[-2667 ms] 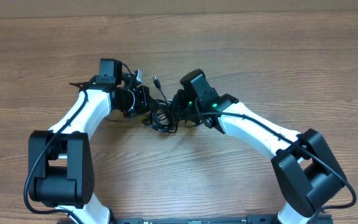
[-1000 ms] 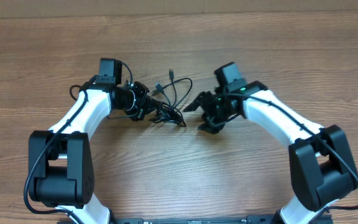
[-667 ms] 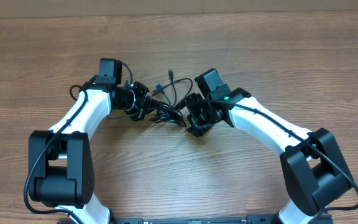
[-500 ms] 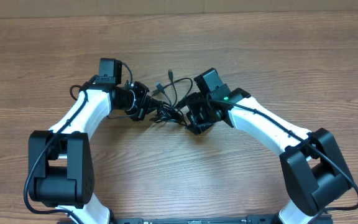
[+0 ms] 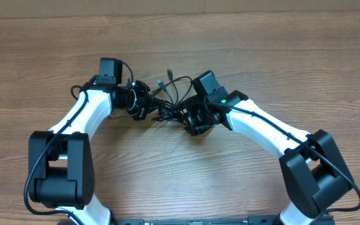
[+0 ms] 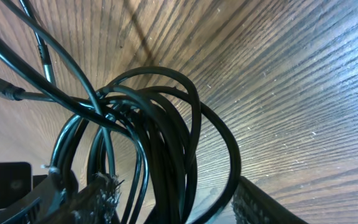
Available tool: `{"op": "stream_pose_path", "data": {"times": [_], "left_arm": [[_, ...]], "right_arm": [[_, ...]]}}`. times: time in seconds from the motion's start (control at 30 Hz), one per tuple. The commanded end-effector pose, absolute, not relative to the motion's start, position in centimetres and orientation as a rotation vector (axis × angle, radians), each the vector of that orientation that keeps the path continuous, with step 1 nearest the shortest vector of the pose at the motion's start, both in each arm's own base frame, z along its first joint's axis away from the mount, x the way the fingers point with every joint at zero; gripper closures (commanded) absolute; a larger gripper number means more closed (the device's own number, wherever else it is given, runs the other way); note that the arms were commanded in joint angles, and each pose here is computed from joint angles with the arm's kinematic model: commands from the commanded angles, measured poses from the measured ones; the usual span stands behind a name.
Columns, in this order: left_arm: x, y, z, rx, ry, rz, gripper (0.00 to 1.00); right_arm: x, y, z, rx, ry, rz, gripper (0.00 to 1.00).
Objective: Untangle cables
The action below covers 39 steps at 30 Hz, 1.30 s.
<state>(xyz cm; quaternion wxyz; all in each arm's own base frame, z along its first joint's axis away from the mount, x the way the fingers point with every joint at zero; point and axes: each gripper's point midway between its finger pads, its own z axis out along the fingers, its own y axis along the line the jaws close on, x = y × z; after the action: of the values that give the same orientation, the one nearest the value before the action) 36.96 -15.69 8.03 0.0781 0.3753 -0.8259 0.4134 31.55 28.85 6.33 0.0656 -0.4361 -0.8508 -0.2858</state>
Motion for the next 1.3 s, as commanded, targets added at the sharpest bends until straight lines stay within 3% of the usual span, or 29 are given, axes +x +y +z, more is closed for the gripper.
{"op": "stream_pose_path", "data": {"times": [0.0, 0.07, 0.3, 0.37, 0.47, 0.67, 0.87, 1.03, 1.27], "left_arm": [[36.6, -16.3, 9.0, 1.061, -2.448, 1.302, 0.96], [36.6, -16.3, 9.0, 1.06, -2.446, 1.303, 0.96], [36.6, -16.5, 9.3, 1.026, -2.451, 1.329, 0.96], [37.3, -16.0, 8.8, 0.983, -2.561, 1.322, 0.95], [38.4, -14.7, 8.1, 0.818, -2.792, 1.302, 0.83], [38.4, -13.1, 8.0, 0.36, -3.035, 1.331, 0.48], [35.2, -14.1, 8.3, 0.203, -2.914, 1.386, 0.48], [32.8, -13.9, 7.7, 0.34, -2.791, 1.296, 0.69], [32.5, -13.2, 6.9, 0.682, -2.679, 1.15, 0.64]], "right_arm": [[31.9, 28.5, 7.0, -1.356, -2.591, -0.881, 0.55], [32.1, 28.4, 7.0, -1.365, -2.599, -0.877, 0.67], [32.5, 28.1, 6.9, -1.389, -2.624, -0.871, 0.93], [32.7, 27.9, 6.8, -1.392, -2.644, -0.866, 0.95], [32.9, 27.5, 6.7, -1.41, -2.656, -0.854, 0.96], [33.3, 26.7, 6.6, -1.408, -2.671, -0.846, 0.96], [34.1, 26.6, 6.9, -1.437, -2.657, -0.883, 0.96], [34.8, 26.5, 7.1, -1.546, -2.574, -0.909, 0.95], [35.1, 27.4, 7.8, -1.507, -2.557, -0.981, 0.95]]}}
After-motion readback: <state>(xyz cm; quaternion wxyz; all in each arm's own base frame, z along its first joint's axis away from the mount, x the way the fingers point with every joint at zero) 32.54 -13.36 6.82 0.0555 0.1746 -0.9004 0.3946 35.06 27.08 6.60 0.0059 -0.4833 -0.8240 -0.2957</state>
